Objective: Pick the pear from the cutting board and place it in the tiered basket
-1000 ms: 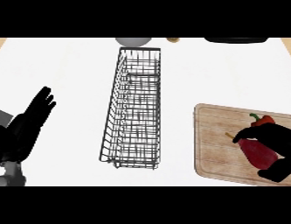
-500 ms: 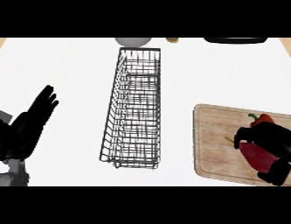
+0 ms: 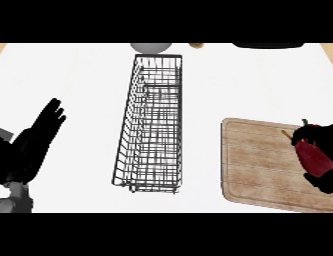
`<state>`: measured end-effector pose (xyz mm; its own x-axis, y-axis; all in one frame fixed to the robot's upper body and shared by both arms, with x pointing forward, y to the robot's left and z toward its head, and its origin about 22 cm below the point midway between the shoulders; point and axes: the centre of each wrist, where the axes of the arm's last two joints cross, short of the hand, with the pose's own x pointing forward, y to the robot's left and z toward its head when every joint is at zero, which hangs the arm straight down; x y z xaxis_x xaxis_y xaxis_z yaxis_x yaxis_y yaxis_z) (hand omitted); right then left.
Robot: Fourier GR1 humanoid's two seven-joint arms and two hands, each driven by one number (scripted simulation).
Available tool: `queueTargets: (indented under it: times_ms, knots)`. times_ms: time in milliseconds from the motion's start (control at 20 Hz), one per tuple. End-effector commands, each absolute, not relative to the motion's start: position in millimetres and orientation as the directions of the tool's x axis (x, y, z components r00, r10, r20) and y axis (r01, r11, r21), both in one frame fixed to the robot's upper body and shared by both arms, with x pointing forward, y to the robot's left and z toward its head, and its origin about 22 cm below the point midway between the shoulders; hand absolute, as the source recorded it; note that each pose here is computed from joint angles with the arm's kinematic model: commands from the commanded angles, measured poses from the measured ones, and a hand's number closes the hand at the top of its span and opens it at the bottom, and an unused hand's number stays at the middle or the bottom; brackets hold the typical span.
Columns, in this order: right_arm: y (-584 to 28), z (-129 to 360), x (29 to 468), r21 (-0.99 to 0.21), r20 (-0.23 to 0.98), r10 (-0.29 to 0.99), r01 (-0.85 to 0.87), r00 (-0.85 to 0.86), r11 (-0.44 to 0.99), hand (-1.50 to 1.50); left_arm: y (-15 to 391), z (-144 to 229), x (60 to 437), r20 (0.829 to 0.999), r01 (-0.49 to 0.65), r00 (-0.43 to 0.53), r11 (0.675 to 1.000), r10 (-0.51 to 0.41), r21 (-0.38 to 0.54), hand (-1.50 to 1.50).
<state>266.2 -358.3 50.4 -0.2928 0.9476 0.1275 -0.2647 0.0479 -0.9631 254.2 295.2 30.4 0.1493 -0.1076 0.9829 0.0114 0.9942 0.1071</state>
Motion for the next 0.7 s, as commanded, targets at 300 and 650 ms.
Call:
queueTargets:
  times_ms: [300, 650]
  knots:
    - [-357.7, 93.6, 263.2, -0.836, 0.449, 0.815, 0.149, -0.365, 0.528, 1.5, 309.3, 22.7, 243.2, 0.981, -0.015, 0.168, 0.995, -0.094, 0.098, 0.0]
    - [-340.9, 179.0, 230.9, -0.785, 0.505, 0.712, 0.083, -0.488, 0.614, 1.5, 294.1, 28.4, 246.4, 0.981, 0.004, 0.164, 0.995, -0.101, 0.102, 0.0]
